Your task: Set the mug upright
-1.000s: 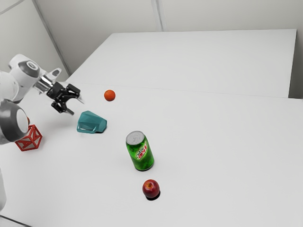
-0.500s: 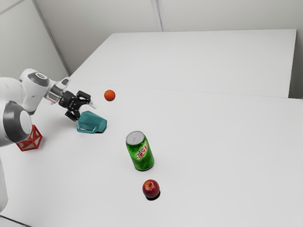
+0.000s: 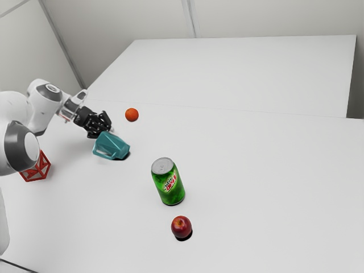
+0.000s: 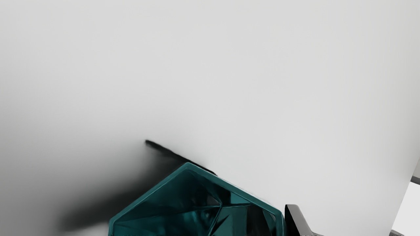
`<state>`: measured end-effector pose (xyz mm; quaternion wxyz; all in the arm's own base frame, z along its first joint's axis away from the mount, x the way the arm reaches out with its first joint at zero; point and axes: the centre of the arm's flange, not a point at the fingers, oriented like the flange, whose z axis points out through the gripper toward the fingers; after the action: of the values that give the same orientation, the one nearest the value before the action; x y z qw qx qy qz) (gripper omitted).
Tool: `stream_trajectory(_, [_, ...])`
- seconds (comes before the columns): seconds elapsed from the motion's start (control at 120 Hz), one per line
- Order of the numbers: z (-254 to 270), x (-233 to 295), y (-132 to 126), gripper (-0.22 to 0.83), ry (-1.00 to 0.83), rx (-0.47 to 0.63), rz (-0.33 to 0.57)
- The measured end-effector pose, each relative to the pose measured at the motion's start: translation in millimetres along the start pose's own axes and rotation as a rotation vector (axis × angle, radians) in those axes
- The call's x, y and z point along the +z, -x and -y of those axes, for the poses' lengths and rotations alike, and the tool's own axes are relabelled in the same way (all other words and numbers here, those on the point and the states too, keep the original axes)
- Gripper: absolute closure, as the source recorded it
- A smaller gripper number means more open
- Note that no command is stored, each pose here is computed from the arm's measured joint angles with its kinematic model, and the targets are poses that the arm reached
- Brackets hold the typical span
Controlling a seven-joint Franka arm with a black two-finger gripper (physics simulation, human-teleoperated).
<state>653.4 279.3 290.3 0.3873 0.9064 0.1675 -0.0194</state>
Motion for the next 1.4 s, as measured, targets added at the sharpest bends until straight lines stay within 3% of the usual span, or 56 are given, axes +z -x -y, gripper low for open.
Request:
stream_trajectory(0.192, [-23.2, 1.9, 1.0, 0.73, -0.054, 0.035, 0.014])
stream_trajectory(0.358, [-96.1, -2.6, 12.2, 0.78, -0.234, 0.164, 0.036])
stream_trajectory(0.525, [-146.2, -3.8, 36.4, 0.78, -0.407, 0.253, 0.045])
stream_trajectory(0.633, [-167.9, 20.8, 66.6, 0.79, -0.518, 0.298, 0.055])
stream_trajectory(0.892, [-189.9, 67.8, 98.1, 0.79, -0.721, 0.412, -0.034])
stream_trajectory(1.158, [-207.8, 113.1, 134.3, 0.79, -0.733, 0.397, -0.069])
stream_trajectory(1.4, [-204.2, 132.4, 143.2, 0.79, -0.729, 0.306, -0.087])
